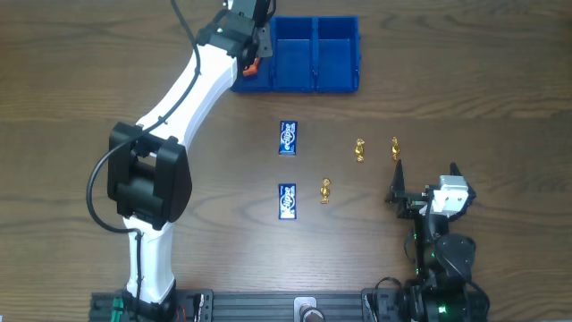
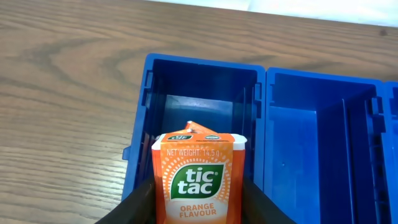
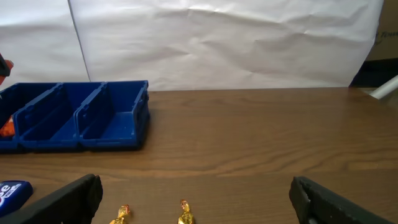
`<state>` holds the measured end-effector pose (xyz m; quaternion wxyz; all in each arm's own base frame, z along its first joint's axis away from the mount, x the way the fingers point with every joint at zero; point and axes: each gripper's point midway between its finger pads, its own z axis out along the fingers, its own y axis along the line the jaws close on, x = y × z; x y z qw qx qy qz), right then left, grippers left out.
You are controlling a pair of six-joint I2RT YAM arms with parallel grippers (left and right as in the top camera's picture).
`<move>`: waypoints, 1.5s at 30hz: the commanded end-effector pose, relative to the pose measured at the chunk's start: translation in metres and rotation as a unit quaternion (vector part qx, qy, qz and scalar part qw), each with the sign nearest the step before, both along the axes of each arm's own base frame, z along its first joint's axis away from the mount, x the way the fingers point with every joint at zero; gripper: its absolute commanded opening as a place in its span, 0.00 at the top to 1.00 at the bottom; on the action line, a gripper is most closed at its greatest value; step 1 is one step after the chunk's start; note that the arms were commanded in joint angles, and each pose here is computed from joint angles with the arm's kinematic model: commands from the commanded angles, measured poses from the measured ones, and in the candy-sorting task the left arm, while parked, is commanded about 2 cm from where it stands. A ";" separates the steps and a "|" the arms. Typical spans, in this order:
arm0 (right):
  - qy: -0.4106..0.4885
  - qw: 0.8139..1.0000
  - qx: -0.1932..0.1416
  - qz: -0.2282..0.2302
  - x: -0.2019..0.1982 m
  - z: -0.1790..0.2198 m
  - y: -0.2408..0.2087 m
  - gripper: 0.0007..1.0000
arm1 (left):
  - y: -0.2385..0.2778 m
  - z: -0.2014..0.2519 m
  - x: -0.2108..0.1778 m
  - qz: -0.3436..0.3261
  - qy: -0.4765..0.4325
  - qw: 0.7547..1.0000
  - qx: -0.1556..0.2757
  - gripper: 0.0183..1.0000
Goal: Sort Candies Into Trays
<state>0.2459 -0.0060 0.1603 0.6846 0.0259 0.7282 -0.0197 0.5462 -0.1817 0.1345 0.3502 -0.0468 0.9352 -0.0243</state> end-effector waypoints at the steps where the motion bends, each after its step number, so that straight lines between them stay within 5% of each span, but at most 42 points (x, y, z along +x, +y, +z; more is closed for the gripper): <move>1: -0.001 1.000 0.003 -0.005 0.000 0.000 -0.002 0.00 | 0.010 0.011 0.007 0.008 -0.011 1.000 -0.006 0.63; 6: -0.001 1.000 0.003 -0.006 0.000 0.000 -0.002 0.00 | 0.015 0.010 0.007 0.013 -0.008 1.000 -0.003 0.51; 11: -0.001 1.000 0.003 -0.005 0.000 0.000 -0.002 0.00 | 0.021 0.038 0.005 0.024 -0.035 0.999 0.008 0.23; 19: -0.001 1.000 0.003 -0.005 0.000 0.000 -0.002 0.00 | 0.050 0.233 -0.058 0.030 -0.222 0.975 0.006 0.03; 24: -0.001 1.000 0.003 -0.006 0.000 0.000 -0.002 0.00 | 0.085 0.285 -0.107 0.023 -0.310 0.950 0.018 0.00; 45: -0.001 1.000 0.003 -0.005 0.000 0.000 -0.002 0.00 | 0.169 0.182 -0.269 0.007 -0.476 0.880 -0.007 0.00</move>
